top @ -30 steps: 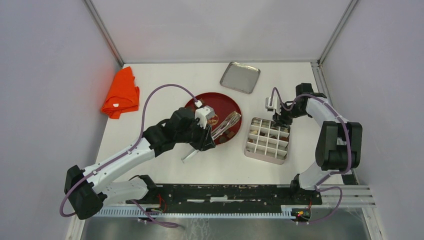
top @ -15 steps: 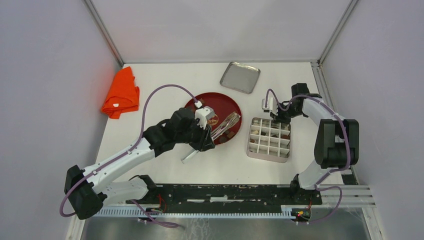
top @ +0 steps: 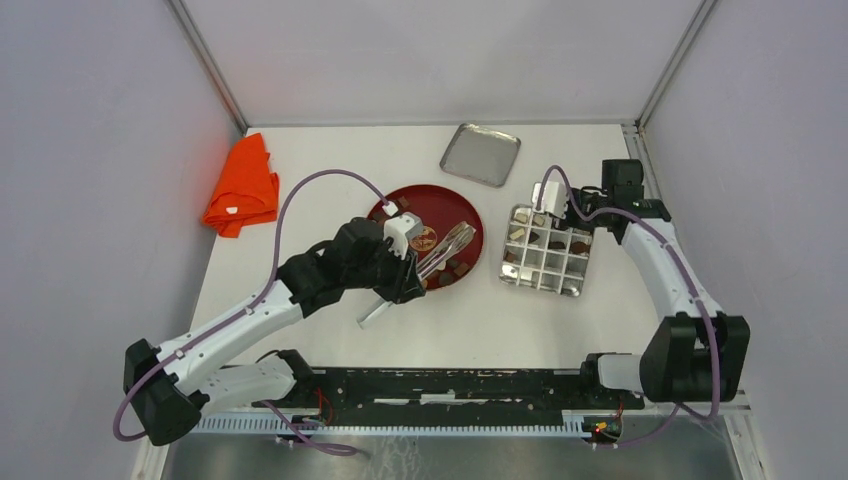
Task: Pack the chocolate
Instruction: Adjust the packing box at the center of the board.
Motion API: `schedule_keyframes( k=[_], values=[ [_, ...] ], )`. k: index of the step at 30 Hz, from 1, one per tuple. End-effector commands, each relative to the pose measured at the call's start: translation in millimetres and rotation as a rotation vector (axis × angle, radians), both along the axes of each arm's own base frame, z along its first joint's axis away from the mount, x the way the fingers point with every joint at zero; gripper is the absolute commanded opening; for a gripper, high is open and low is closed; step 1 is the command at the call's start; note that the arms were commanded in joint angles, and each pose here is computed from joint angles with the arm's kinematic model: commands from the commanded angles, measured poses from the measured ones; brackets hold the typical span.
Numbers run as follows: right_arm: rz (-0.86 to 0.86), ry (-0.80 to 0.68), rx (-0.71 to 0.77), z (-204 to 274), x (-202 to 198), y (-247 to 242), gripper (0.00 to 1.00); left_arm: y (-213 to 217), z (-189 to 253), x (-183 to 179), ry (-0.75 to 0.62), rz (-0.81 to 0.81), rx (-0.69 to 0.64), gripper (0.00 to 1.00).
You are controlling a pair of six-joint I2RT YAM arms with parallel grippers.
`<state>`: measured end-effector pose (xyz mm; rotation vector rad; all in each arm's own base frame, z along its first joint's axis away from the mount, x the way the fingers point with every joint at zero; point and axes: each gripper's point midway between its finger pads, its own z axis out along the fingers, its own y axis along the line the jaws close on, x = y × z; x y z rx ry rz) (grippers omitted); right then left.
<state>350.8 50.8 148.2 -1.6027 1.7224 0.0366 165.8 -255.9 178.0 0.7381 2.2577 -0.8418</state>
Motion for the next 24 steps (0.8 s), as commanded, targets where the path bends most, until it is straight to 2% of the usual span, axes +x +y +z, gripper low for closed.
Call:
schedule_keyframes(
  k=[1, 4, 9, 15, 24],
  values=[
    [-0.055, -0.212, 0.007, 46.7, 8.2, 5.8, 0.0, -2.7, 14.0, 3.2, -0.066, -0.014, -0.045, 0.02],
    [-0.067, -0.24, 0.01, 52.4, 4.2, 8.5, 0.0, -6.0, 16.3, 1.7, -0.075, -0.037, -0.062, 0.02],
    [-0.064, -0.189, 0.024, 40.1, -2.9, 14.5, 0.0, -14.8, 17.3, -3.3, -0.071, -0.094, -0.092, 0.02],
    [0.044, -0.1, 0.041, 16.3, -19.2, 32.2, 0.0, -19.4, 8.0, -11.7, -0.063, -0.141, -0.1, 0.02],
    [0.133, -0.128, 0.041, 17.2, -28.7, 45.8, 0.0, -21.2, 1.0, -17.5, -0.058, -0.178, -0.099, 0.02]
  ],
)
